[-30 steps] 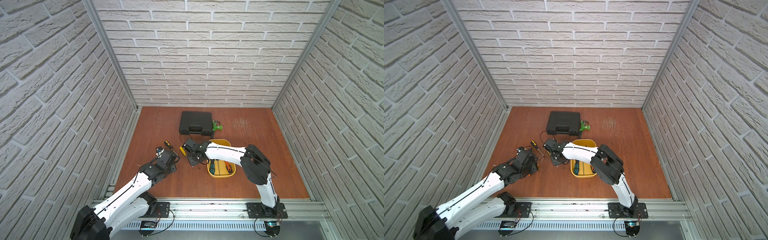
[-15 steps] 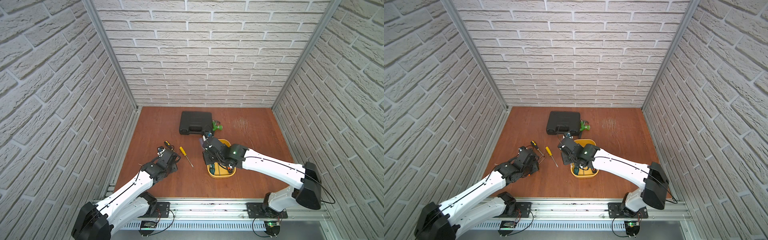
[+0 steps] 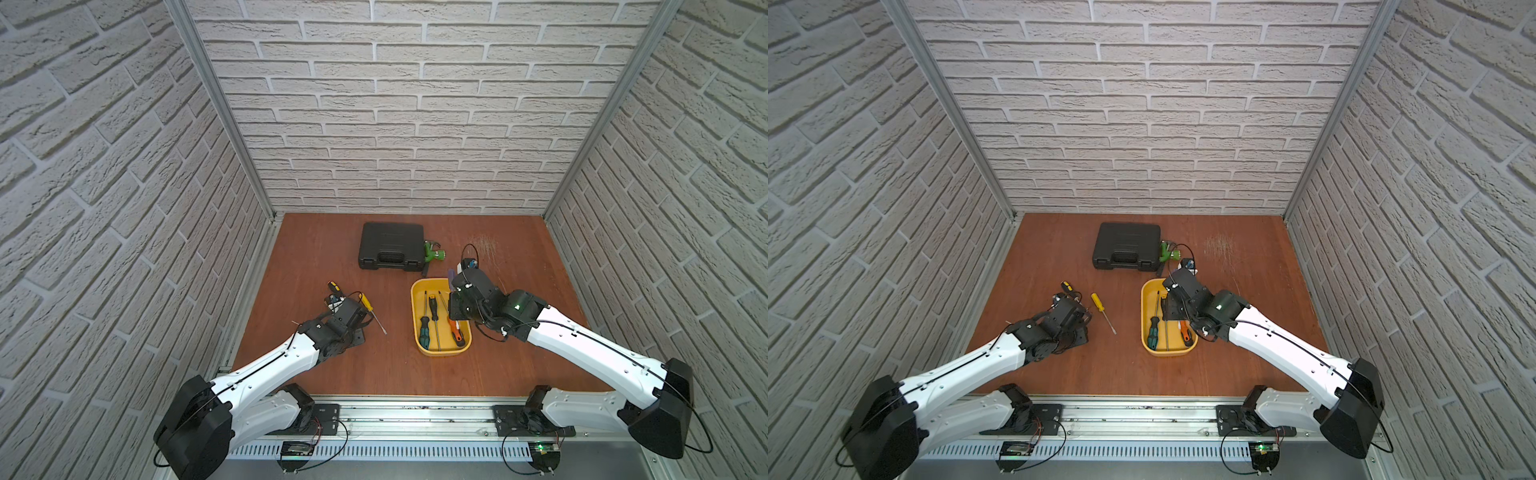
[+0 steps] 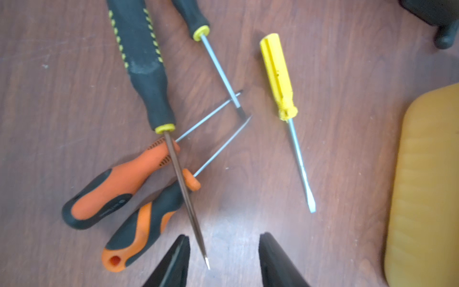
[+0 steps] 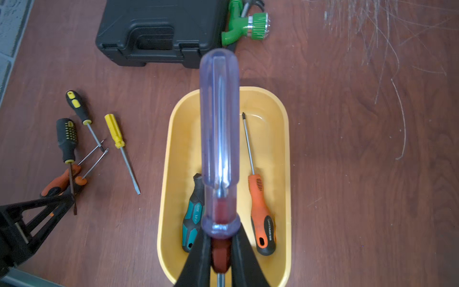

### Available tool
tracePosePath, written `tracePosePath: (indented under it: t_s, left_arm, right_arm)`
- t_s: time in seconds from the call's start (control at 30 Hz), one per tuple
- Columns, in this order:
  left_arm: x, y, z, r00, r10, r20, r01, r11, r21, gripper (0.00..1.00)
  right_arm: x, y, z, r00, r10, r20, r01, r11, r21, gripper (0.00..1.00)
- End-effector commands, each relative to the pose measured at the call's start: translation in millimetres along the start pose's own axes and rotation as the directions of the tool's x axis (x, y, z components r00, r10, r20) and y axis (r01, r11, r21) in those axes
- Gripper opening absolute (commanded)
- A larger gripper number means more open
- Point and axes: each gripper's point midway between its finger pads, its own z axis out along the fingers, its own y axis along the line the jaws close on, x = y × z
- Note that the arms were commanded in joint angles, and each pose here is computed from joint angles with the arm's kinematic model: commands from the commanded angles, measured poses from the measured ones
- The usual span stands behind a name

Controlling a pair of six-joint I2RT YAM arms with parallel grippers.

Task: Put the screwdriver on the desktop into the storage box
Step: Place the screwdriver in the storage box.

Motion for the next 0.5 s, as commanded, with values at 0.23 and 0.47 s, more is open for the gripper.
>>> tracePosePath:
  t_s: [0.23,0.47]
  left_arm:
    - [-10,-4,-8,0.998,-0.020,0.057,0.019,1.000,0.021,0.51]
    - [-11,0,-12,0.997,-0.028,0.072,0.026,0.999,0.025,0.51]
  right_arm:
    - [4,-1,28,0.998,0.037,-0.054,-0.036,0.999,0.014,0.02]
    - [16,-4,59,0.992,0.037,-0.122,-0.031,0.998,0.051,0.02]
